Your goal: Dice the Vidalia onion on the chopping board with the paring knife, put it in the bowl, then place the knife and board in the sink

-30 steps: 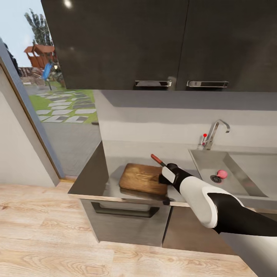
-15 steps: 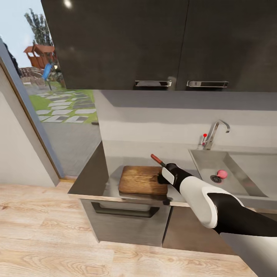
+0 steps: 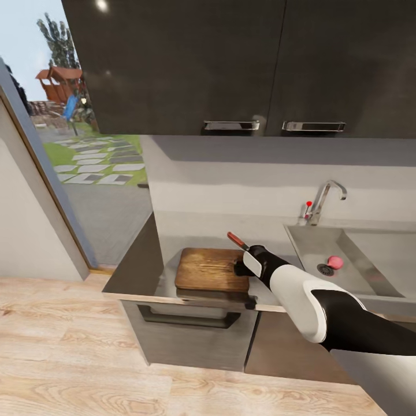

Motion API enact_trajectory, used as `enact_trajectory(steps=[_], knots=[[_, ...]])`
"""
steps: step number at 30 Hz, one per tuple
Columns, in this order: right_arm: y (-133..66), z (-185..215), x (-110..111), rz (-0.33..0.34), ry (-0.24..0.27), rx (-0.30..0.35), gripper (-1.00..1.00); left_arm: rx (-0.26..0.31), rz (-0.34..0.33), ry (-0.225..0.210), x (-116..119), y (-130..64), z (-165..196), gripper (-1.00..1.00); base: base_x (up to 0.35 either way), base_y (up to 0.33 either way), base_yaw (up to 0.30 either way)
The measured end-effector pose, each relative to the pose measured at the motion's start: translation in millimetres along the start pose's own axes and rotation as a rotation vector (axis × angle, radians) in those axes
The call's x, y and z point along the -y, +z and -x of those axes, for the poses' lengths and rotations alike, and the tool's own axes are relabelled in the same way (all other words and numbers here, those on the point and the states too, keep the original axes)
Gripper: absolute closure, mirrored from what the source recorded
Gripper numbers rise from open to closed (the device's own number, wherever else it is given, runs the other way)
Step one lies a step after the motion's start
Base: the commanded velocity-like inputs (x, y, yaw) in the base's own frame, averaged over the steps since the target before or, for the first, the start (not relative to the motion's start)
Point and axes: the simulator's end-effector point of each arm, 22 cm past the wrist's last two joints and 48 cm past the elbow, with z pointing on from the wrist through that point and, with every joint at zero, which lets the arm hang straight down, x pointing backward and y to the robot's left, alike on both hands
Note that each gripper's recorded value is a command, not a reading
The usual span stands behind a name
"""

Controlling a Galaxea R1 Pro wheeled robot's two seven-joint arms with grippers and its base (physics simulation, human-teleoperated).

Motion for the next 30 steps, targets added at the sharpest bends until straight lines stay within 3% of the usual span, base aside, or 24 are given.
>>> enact_trajectory(steps=[5,16,30], knots=[[-0.1,0.2,0.0,0.000,0.000,0.001,1.00,0.000,0.000,0.000,0.0,-0.1,-0.5,-1.00,0.036,0.000,0.000],[-0.2,0.3,0.3,-0.002,-0.002,0.002,1.00,0.001,0.000,0.000,0.0,0.1,0.4,-1.00,0.221,0.000,0.000],[2.2,-7.1,-1.8,0.006,-0.003,-0.015,1.00,-0.001,0.001,0.000,-0.2,-0.1,-0.4,-1.00,0.012,0.000,0.000]])
